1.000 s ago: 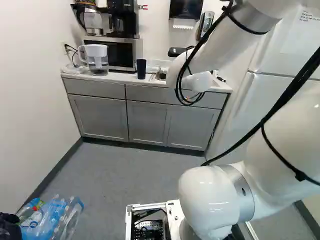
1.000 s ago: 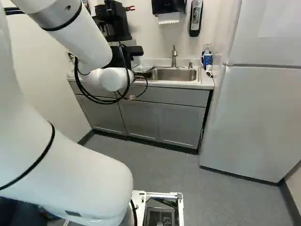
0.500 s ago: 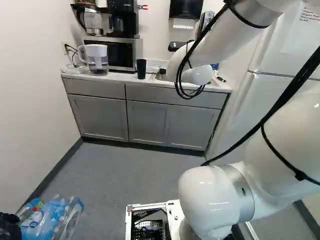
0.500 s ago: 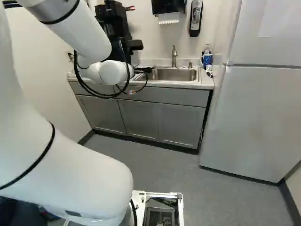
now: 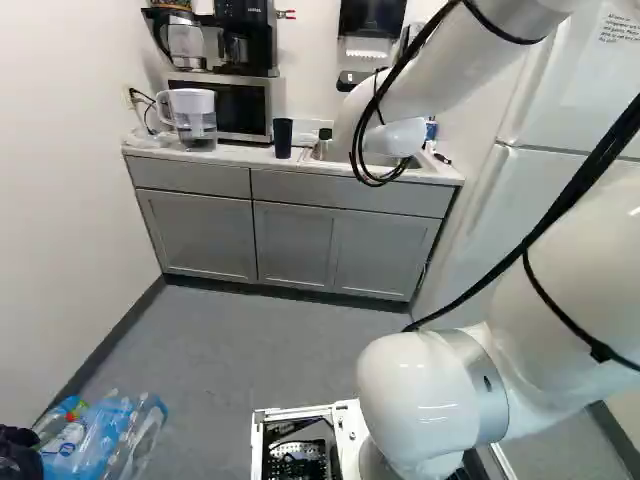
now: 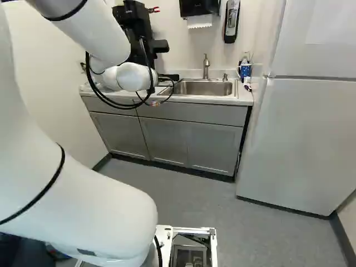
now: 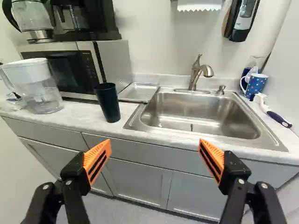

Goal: Rinse the cup and place it in the tray

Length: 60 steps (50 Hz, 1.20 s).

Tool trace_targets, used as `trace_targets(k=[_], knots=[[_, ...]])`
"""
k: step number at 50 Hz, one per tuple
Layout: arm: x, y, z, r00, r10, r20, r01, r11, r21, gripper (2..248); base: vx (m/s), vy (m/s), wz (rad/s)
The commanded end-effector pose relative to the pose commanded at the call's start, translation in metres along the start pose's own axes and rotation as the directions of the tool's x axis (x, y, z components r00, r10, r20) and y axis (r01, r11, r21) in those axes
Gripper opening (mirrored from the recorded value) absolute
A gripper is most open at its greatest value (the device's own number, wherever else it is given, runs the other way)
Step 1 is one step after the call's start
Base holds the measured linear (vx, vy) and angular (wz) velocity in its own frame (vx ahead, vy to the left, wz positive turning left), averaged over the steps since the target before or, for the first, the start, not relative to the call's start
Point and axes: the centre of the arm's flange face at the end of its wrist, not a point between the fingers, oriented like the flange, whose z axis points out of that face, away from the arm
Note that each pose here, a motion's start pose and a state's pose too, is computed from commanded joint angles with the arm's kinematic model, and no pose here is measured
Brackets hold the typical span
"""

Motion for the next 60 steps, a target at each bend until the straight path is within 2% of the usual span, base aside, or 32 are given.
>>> trace_targets(k=[49,60], knots=[[0.047,0.000,0.002,1.000,0.000,-0.010,0.000,1.000,0.000,247,0.000,0.000,0.000],[0.047,0.000,0.002,1.000,0.000,-0.010,0.000,1.000,0.000,247,0.000,0.000,0.000]])
